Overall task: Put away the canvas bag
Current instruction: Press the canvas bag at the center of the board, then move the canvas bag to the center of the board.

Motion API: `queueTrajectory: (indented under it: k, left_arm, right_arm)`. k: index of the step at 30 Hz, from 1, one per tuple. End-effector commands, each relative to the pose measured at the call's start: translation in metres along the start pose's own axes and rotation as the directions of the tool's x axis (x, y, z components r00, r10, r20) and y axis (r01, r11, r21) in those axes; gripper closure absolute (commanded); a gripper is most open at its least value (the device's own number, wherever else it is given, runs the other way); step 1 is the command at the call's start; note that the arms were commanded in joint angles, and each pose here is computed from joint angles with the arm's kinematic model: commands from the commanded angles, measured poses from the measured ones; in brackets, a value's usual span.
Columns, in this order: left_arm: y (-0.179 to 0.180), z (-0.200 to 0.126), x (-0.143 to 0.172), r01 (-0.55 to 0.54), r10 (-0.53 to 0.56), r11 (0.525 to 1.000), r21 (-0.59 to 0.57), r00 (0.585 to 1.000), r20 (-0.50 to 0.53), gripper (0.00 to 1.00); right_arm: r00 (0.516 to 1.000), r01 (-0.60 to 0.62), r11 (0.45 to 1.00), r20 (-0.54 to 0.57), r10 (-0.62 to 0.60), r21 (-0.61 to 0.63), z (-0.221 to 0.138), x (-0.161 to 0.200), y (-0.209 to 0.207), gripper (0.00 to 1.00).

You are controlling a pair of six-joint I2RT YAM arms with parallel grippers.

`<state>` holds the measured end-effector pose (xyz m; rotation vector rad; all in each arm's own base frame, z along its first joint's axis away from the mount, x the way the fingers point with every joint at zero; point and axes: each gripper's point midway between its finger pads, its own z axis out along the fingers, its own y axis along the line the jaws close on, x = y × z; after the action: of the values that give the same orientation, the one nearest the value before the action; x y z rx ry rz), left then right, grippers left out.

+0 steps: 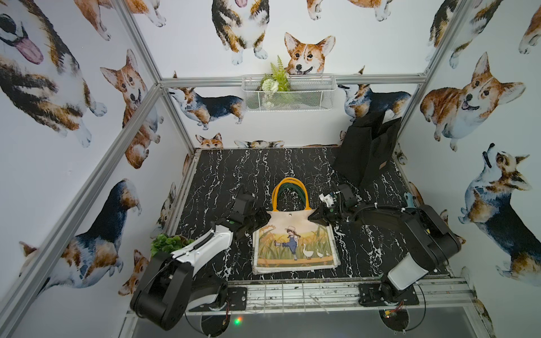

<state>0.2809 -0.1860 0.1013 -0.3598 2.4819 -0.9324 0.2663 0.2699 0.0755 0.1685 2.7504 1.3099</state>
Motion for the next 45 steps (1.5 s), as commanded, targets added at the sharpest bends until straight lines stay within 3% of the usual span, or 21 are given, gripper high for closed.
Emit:
queueTrajectory:
  k: [1,3,4,9,15,28,37,45]
  left_arm:
    - [0.016,-0.024,0.011,-0.054,0.049,0.992,-0.116,0.998,-0.048,0.65]
    - [0.018,-0.032,0.023,-0.059,0.05,0.992,-0.114,0.995,-0.085,0.49]
    - [0.022,-0.034,0.03,-0.057,0.044,0.991,-0.118,0.994,-0.104,0.46]
    - [0.05,-0.043,0.064,0.007,-0.027,0.99,-0.139,0.99,-0.142,0.45]
    - [0.066,-0.054,0.078,0.031,-0.05,0.987,-0.155,0.992,-0.119,0.45]
    - [0.08,-0.049,0.09,-0.007,-0.025,0.98,-0.2,0.987,-0.159,0.37]
    - [0.104,-0.053,0.091,0.001,-0.062,0.931,-0.364,0.986,-0.158,0.39]
    - [0.087,-0.031,0.092,0.048,-0.099,0.961,-0.274,0.979,-0.177,0.41]
  right_arm:
    - [0.998,0.01,0.966,-0.057,0.005,0.26,-0.031,0.027,-0.036,0.74]
    - [0.997,0.017,0.935,-0.074,0.01,0.355,-0.049,0.04,-0.05,0.65]
    - [0.996,0.017,0.925,-0.083,0.016,0.379,-0.055,0.048,-0.056,0.63]
    - [0.996,-0.008,0.917,-0.073,0.04,0.399,-0.073,0.084,-0.082,0.51]
    - [0.999,-0.012,0.921,-0.034,0.028,0.389,-0.085,0.101,-0.094,0.42]
    - [0.995,-0.042,0.927,-0.064,0.071,0.373,-0.068,0.105,-0.104,0.42]
    - [0.993,-0.055,0.928,-0.075,0.088,0.37,-0.06,0.102,-0.106,0.47]
    - [0.993,-0.066,0.931,-0.071,0.098,0.359,-0.056,0.102,-0.108,0.48]
